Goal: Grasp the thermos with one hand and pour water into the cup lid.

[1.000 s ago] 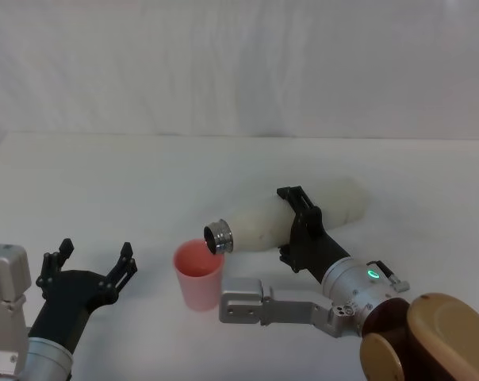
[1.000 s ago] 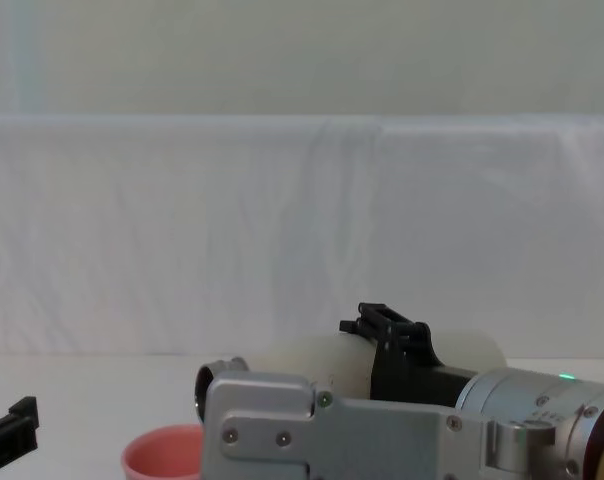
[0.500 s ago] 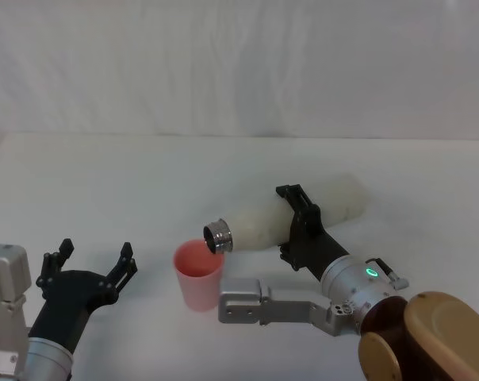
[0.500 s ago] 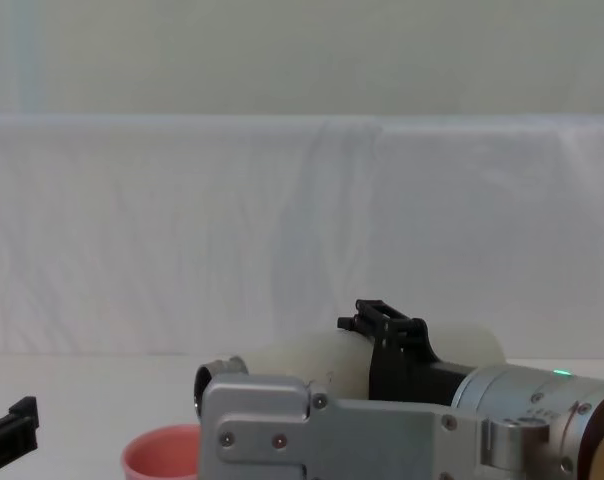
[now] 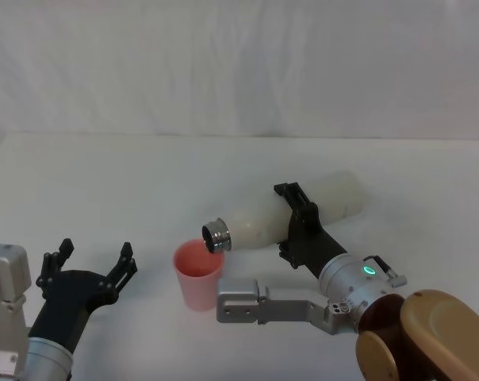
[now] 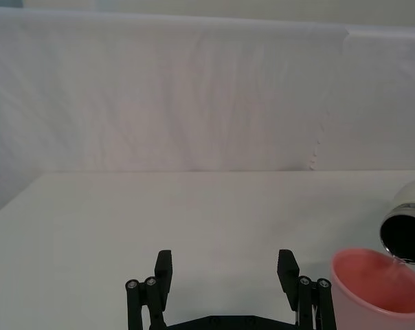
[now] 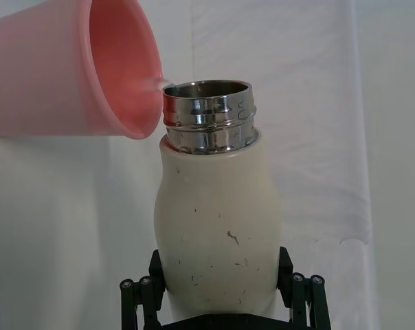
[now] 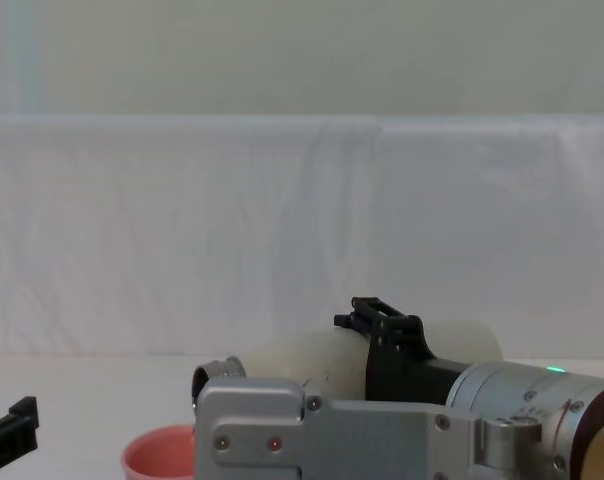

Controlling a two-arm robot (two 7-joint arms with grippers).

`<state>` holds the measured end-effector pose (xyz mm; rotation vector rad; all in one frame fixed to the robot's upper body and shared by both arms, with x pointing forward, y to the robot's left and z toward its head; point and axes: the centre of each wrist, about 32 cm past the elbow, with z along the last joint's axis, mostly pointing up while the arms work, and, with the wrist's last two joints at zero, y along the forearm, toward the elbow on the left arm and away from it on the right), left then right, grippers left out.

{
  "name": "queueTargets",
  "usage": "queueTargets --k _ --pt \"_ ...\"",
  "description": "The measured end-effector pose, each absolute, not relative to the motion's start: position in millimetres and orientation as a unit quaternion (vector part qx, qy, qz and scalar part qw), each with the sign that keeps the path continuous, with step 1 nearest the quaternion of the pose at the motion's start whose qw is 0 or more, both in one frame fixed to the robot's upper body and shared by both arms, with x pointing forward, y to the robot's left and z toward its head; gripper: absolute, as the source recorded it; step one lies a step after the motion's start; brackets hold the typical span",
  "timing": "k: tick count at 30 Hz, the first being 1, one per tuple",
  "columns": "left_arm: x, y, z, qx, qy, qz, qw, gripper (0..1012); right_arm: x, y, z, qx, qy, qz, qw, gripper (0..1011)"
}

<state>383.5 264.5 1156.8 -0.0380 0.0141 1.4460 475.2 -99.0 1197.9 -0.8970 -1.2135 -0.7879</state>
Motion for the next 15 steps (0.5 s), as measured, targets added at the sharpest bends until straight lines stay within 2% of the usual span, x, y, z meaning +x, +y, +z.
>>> queueTargets --k 15 --pt "383.5 264.5 1156.8 -0.017 0.006 0.662 0.750 1001 477.7 -98.4 1199.0 -0.397 -0.540 -0.347 0.656 962"
